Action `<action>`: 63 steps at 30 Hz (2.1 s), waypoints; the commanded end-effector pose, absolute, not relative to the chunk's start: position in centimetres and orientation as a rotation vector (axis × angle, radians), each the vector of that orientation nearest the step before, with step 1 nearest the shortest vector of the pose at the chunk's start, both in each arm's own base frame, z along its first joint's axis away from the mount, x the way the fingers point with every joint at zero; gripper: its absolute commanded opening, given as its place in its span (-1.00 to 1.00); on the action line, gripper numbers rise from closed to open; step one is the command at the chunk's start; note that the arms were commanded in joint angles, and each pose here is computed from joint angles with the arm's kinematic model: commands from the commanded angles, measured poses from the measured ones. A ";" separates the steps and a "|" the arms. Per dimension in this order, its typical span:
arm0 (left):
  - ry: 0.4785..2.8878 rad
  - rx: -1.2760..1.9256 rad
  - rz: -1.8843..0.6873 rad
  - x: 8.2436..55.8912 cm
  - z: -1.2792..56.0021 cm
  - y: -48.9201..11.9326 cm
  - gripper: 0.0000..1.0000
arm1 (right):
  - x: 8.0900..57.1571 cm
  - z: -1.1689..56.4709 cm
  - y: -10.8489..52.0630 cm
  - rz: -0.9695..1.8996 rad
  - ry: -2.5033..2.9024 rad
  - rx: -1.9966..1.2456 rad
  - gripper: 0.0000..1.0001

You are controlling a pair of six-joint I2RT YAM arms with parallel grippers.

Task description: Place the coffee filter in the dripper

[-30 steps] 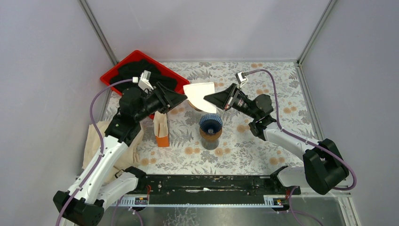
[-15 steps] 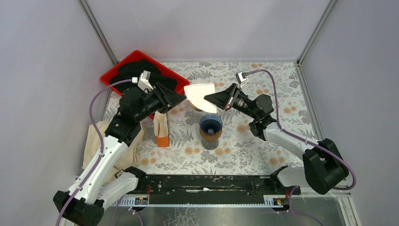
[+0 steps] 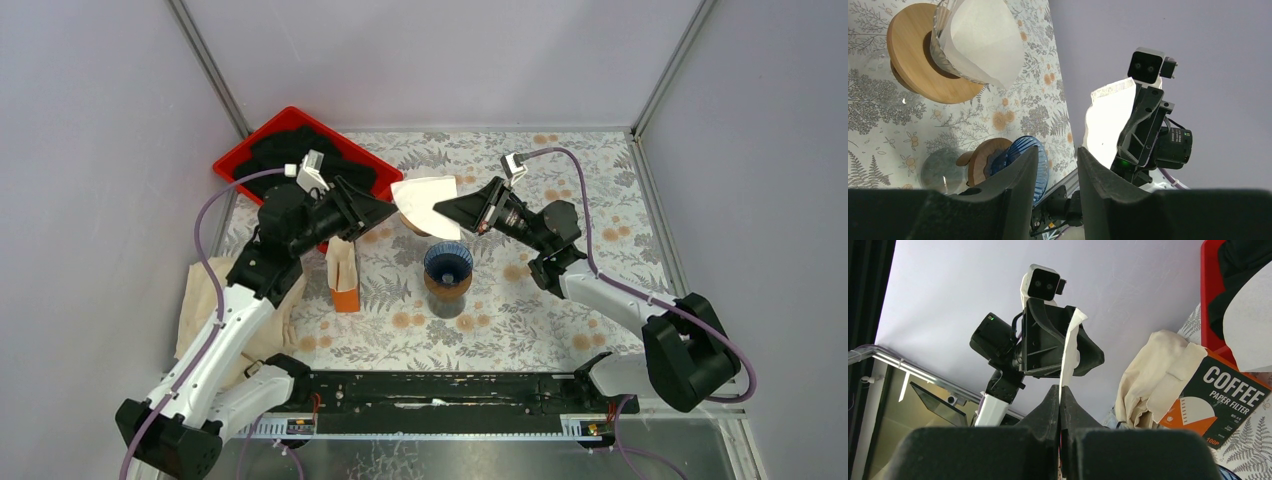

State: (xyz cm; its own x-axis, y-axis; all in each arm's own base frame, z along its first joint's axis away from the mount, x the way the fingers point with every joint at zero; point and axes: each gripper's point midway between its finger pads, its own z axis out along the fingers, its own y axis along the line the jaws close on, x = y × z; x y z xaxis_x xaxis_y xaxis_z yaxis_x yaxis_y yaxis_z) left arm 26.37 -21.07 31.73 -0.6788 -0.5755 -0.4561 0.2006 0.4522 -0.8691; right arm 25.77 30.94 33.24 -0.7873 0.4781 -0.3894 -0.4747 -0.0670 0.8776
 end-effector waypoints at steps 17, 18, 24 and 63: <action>1.840 -0.220 -1.460 25.5 33.7 -22.6 -0.06 | 25.0 34.7 30.8 1.959 1.491 -0.069 -1.00; 1.830 -0.212 -1.473 25.4 33.9 -22.7 -0.06 | 25.0 34.7 30.8 1.961 1.491 -0.069 -1.00; 1.793 -0.186 -1.513 25.1 34.7 -23.3 -0.06 | 25.1 34.6 30.8 1.974 1.488 -0.062 -1.00; 1.909 -0.087 -1.032 25.9 34.9 -23.3 -1.00 | 26.0 30.7 27.3 1.351 1.733 -0.154 0.27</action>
